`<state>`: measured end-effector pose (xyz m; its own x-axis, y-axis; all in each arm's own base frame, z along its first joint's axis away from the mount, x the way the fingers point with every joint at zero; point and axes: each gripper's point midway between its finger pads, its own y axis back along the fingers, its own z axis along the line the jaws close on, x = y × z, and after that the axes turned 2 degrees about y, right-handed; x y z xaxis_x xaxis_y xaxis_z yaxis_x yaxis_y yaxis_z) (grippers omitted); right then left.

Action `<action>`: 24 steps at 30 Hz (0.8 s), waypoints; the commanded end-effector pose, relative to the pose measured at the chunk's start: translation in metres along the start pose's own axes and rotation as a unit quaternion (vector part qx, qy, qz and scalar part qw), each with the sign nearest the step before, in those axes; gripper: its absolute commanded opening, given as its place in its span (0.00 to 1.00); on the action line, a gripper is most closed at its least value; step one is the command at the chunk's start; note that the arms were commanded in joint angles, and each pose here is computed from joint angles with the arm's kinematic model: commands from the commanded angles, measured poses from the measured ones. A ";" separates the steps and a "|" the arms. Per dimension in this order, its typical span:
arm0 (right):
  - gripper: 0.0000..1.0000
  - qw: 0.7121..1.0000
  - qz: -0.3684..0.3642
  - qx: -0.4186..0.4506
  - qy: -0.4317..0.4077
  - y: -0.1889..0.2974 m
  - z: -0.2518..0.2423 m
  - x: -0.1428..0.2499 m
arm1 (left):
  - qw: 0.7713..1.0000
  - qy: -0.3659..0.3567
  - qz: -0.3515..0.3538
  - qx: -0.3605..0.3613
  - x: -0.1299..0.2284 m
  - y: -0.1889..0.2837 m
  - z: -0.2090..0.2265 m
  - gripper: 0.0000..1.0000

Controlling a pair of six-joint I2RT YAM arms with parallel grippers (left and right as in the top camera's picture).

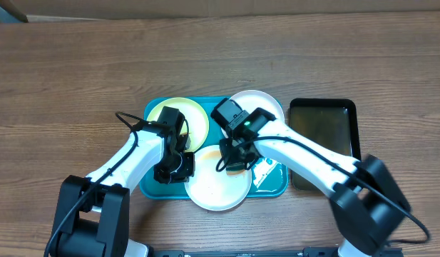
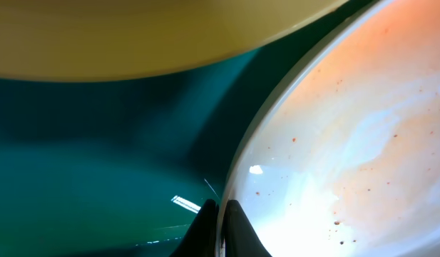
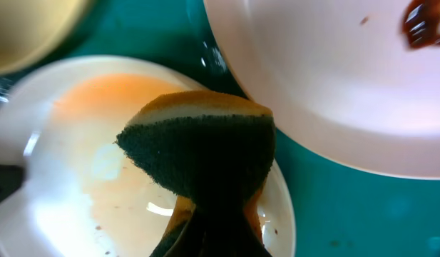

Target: Clean dirty plates on tray and stack at the side

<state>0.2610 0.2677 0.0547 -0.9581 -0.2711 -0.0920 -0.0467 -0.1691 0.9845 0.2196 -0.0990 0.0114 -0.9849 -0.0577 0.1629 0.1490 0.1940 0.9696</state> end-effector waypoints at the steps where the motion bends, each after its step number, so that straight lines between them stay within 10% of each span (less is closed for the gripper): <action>1: 0.04 0.994 -0.096 -0.037 -0.026 0.071 0.002 -0.027 | 1.000 0.001 -0.013 -0.027 -0.002 0.002 0.009 0.04; 24: 0.04 0.948 -0.069 0.106 -0.294 0.129 -0.208 0.015 | 0.948 0.022 -0.298 -0.109 -0.042 0.127 0.033 0.04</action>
<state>0.2986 0.0651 0.1511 -0.9398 0.2923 -0.1768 -0.1873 -0.0079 0.9823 0.2617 -0.0547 0.0957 -0.9453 -0.1090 -0.3076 -0.3087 -0.0067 0.9511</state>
